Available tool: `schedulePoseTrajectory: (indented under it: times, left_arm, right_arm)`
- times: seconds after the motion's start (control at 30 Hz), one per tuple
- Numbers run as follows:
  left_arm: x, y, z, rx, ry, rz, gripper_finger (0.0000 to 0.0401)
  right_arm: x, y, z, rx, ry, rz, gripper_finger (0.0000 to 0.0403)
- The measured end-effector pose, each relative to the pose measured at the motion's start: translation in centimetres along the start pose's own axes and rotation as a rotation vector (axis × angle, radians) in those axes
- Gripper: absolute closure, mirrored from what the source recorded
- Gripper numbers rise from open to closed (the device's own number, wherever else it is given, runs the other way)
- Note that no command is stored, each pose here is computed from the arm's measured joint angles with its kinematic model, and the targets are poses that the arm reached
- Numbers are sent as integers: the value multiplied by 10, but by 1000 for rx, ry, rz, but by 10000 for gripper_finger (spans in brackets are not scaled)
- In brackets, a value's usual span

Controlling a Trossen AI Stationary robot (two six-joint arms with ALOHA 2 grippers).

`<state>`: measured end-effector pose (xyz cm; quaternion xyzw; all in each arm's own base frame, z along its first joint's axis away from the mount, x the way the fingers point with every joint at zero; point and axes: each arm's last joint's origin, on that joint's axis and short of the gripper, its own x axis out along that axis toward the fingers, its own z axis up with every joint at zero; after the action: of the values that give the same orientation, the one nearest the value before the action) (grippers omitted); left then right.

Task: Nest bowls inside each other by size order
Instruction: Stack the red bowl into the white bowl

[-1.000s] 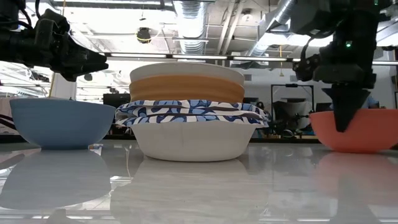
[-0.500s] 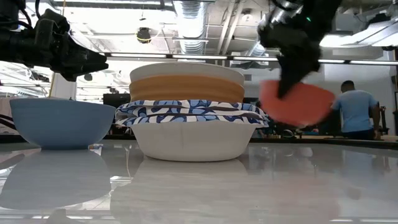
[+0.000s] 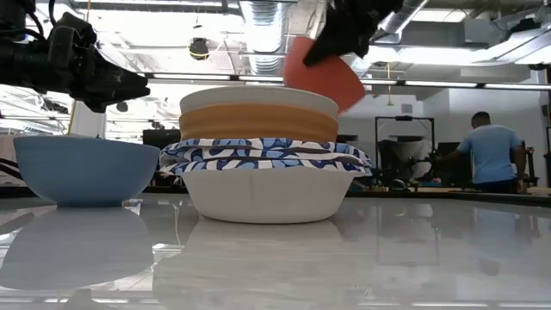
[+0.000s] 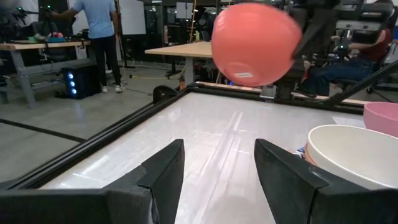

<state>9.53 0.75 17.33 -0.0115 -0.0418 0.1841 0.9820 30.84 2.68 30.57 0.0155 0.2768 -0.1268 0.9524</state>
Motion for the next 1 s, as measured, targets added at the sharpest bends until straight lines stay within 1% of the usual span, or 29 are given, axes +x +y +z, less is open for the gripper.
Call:
schedulePoseTrajectory:
  times: [0.17, 0.3, 0.37, 0.43, 0.53, 0.63, 0.83, 1.0]
  left_arm:
    - [0, 0, 0, 0, 0, 0, 216]
    - [0, 0, 0, 0, 0, 0, 216]
    - [0, 0, 0, 0, 1, 0, 216]
    - [0, 0, 0, 0, 0, 0, 216]
    - [0, 0, 0, 0, 0, 0, 216]
    - [0, 0, 0, 0, 1, 1, 216]
    - [0, 0, 0, 0, 1, 2, 216]
    - [0, 0, 0, 0, 0, 2, 216]
  right_arm:
    - [1, 10, 7, -107, -72, 154, 395]
    - [3, 26, 6, -277, -115, 279, 395]
    - [4, 35, 6, -334, -141, 317, 395]
    - [7, 43, 1, -357, -115, 339, 395]
    - [9, 54, 2, -379, -84, 360, 395]
    - [8, 67, 10, -402, -59, 384, 395]
    - [8, 92, 24, -484, 119, 414, 395]
    - [19, 105, 35, -541, 243, 411, 395]
